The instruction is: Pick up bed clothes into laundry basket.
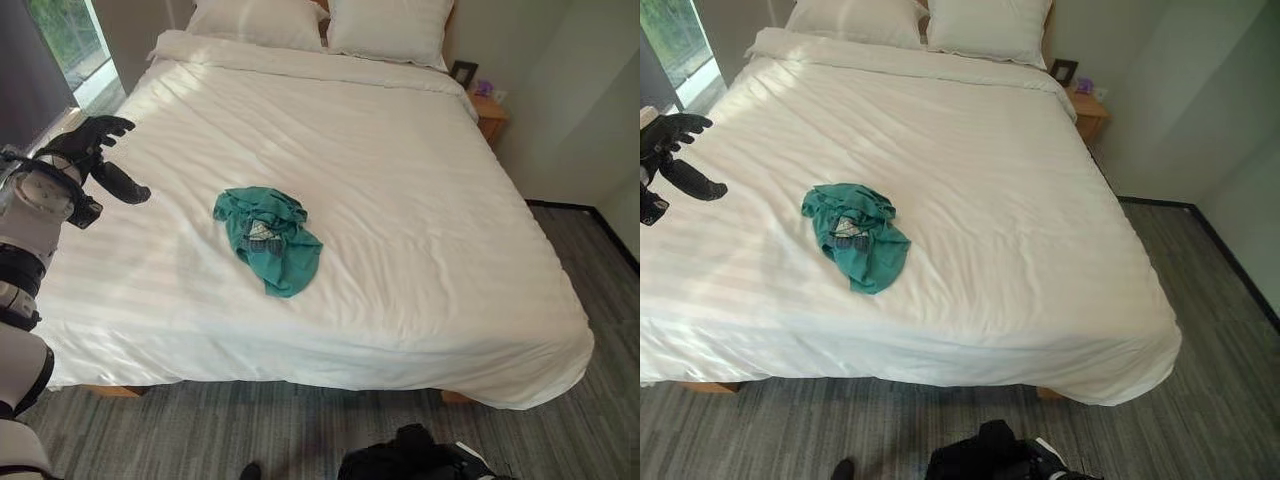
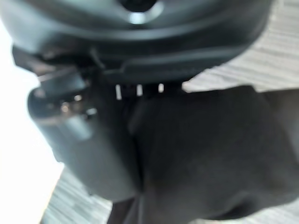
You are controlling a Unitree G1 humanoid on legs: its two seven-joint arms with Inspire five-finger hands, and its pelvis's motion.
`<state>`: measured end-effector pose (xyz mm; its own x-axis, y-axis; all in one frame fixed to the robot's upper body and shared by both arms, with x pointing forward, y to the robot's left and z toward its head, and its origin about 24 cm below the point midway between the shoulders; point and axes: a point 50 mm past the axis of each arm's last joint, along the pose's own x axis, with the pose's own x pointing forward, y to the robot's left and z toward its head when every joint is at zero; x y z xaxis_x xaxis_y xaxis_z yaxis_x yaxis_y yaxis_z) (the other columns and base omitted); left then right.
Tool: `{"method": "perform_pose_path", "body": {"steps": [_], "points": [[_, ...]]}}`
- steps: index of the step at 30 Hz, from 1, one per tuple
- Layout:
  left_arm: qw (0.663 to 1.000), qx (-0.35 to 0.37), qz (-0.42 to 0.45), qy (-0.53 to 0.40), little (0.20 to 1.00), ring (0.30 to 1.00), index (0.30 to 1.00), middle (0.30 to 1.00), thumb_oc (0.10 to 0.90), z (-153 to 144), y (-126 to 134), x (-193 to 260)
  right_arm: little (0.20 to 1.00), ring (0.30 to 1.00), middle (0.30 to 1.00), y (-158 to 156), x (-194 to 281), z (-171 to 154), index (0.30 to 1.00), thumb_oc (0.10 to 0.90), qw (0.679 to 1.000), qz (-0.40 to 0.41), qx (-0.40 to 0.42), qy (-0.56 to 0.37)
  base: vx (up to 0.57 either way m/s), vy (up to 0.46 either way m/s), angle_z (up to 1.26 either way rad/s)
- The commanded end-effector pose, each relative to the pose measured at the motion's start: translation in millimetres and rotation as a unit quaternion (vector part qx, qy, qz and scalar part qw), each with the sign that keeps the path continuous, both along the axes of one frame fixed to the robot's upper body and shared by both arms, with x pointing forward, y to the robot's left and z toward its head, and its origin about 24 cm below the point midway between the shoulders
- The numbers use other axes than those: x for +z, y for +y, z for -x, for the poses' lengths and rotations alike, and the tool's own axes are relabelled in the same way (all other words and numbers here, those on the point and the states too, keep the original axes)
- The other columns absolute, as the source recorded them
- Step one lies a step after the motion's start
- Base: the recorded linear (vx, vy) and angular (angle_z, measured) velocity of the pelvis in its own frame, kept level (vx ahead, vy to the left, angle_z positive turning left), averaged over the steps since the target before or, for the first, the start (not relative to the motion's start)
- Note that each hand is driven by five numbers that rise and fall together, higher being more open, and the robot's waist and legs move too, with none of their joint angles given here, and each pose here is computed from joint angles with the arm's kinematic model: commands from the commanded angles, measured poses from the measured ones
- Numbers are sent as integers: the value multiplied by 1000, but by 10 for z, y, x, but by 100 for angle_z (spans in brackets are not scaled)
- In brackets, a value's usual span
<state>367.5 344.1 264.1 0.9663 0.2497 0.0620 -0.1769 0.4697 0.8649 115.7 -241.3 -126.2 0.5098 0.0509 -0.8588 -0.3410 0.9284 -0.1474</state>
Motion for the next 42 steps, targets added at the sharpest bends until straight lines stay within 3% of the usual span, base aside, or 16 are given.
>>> {"method": "perform_pose_path", "body": {"steps": [1, 6, 17, 30, 38, 42], "points": [[987, -15, -4, -162, 900, 900, 900, 900, 800, 35, -176, 871, 300, 300, 300, -313, 192, -230, 300, 400, 998, 41, 17, -44, 25, 35, -1], [979, -63, -23, -193, 900, 900, 900, 900, 800, -74, -549, 1065, 300, 300, 300, -376, -56, 153, 300, 400, 997, 59, -4, 50, 13, 22, -1], [966, -93, -33, -240, 900, 900, 900, 900, 800, -134, -923, 1338, 300, 300, 300, -540, -97, 370, 300, 400, 991, 73, -75, 78, -11, 5, -3], [958, -66, -16, -279, 900, 900, 900, 900, 800, -59, -885, 1572, 300, 300, 300, -780, -23, 436, 300, 400, 984, 105, -128, 71, -45, 3, -12], [962, -83, -4, -261, 900, 900, 900, 900, 800, -174, -1047, 1446, 300, 300, 300, -840, 50, 291, 300, 400, 984, 118, -129, 39, -81, -9, -2], [962, -107, 69, -241, 900, 900, 900, 900, 800, -334, -1186, 1108, 300, 300, 300, -725, -2, 333, 300, 400, 986, 108, -116, 41, -39, -41, -2]]}}
